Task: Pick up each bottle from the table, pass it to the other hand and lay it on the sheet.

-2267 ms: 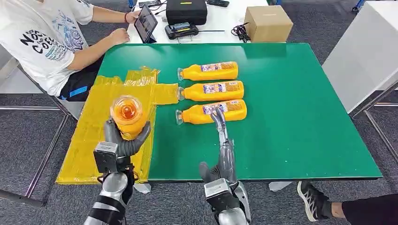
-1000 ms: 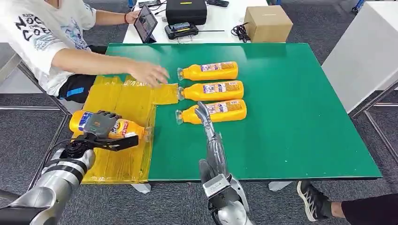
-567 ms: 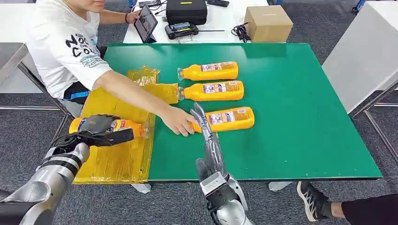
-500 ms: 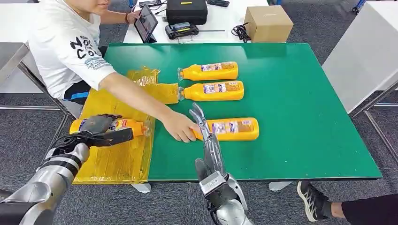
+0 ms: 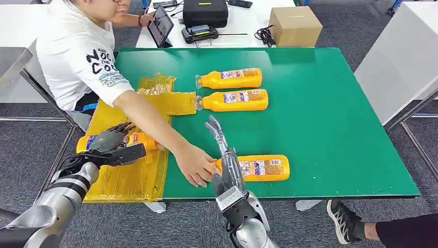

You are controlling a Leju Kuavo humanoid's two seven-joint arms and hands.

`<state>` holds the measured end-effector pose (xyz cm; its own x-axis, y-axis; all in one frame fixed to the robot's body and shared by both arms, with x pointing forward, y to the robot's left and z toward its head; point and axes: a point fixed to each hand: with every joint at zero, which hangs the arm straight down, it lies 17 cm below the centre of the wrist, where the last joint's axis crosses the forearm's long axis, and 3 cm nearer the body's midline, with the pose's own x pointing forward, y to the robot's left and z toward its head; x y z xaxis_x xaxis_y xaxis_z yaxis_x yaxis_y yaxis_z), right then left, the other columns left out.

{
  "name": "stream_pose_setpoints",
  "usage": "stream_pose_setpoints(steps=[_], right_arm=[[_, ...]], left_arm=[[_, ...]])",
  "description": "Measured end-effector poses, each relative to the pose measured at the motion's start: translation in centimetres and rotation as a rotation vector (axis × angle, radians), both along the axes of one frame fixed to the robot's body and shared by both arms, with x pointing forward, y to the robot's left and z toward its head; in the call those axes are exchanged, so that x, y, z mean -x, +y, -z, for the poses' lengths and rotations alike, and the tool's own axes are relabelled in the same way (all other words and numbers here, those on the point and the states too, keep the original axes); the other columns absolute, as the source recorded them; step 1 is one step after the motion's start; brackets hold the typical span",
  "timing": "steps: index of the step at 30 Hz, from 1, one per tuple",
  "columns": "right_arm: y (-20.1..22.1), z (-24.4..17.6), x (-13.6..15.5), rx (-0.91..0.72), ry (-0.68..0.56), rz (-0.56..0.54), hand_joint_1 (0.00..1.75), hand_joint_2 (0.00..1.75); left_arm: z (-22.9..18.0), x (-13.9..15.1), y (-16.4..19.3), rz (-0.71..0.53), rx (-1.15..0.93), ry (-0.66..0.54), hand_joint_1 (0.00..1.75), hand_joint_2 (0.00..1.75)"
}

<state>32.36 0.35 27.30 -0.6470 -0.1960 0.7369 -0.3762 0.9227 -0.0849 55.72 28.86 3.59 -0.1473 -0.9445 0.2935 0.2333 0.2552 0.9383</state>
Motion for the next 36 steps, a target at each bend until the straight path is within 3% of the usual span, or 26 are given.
stream_pose_setpoints(steps=[7, 13, 24, 28, 33, 35, 36], right_arm=[[0.1, 0.2, -0.1, 0.003, 0.003, -0.001, 0.0, 0.0], [0.3, 0.7, -0.3, 0.013, 0.016, -0.003, 0.0, 0.0], [0.8, 1.8, -0.7, 0.028, 0.046, -0.005, 0.0, 0.0], [0.8, 2.1, -0.8, 0.033, 0.052, 0.0, 0.0, 0.0], [1.8, 2.5, -0.5, 0.069, 0.05, -0.022, 0.0, 0.0], [2.5, 2.7, -0.3, 0.094, 0.045, -0.029, 0.0, 0.0], [2.6, 2.8, -0.3, 0.099, 0.046, -0.032, 0.0, 1.75]], left_arm=[[0.2, 0.1, -0.1, -0.009, 0.058, 0.026, 0.0, 0.0], [-0.5, 0.4, -1.1, -0.009, 0.334, 0.071, 0.0, 0.0], [-2.6, 0.3, -1.2, -0.059, 0.659, 0.03, 0.0, 0.0], [-4.6, -0.2, 0.4, -0.111, 0.615, -0.149, 0.0, 0.0], [-10.8, -0.2, 2.8, -0.179, 0.525, -0.527, 0.0, 0.0], [-13.2, -0.1, 3.8, -0.245, 0.571, -0.627, 0.0, 0.0], [-13.8, -0.1, 4.0, -0.255, 0.585, -0.646, 0.0, 0.0]])
